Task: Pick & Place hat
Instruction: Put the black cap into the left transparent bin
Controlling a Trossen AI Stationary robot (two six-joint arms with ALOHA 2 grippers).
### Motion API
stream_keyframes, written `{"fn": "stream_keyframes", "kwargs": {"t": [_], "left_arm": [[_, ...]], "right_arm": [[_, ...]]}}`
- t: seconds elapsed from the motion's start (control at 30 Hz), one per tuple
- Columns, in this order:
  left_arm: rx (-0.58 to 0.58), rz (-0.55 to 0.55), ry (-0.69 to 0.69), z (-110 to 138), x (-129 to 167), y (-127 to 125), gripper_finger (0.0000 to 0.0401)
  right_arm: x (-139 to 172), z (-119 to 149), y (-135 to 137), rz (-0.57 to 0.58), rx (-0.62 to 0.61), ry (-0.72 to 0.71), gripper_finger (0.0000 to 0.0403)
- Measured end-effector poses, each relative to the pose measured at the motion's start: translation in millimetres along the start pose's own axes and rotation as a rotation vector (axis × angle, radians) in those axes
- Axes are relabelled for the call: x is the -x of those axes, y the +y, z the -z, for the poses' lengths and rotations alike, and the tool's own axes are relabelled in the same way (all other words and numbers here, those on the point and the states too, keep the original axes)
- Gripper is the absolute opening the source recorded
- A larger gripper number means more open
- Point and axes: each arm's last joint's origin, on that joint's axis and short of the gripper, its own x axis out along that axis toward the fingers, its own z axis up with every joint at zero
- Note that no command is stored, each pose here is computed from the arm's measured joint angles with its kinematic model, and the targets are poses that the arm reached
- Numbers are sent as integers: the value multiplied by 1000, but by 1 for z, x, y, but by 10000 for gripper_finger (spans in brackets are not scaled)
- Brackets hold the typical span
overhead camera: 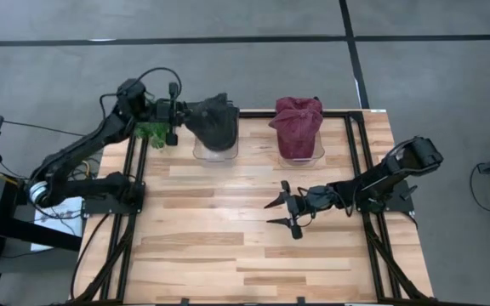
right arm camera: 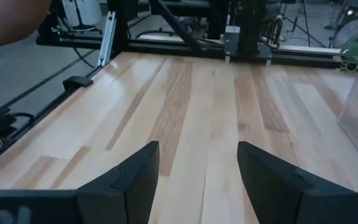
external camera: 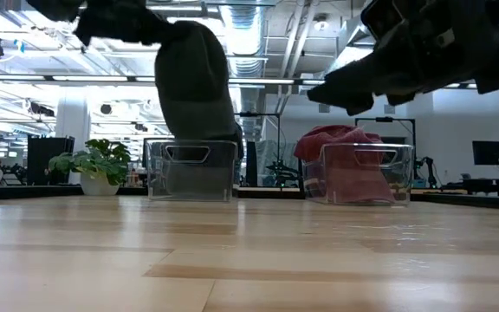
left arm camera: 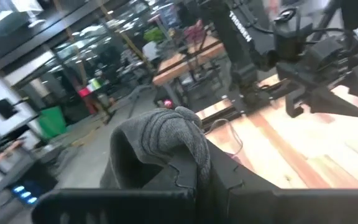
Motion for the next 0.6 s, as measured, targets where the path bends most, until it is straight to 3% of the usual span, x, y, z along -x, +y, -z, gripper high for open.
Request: {"fn": "stream_keyframes", "kwargs": {"t": [0.33,0.6], "left_arm": [[109,152,-20,59,-14,17,10],[196,216,-4,85,-26,14,10]], "right_arm": [[-7,12,-6,24,-35,39,210],[-7,11,-6,22,-27,35,210]]}}
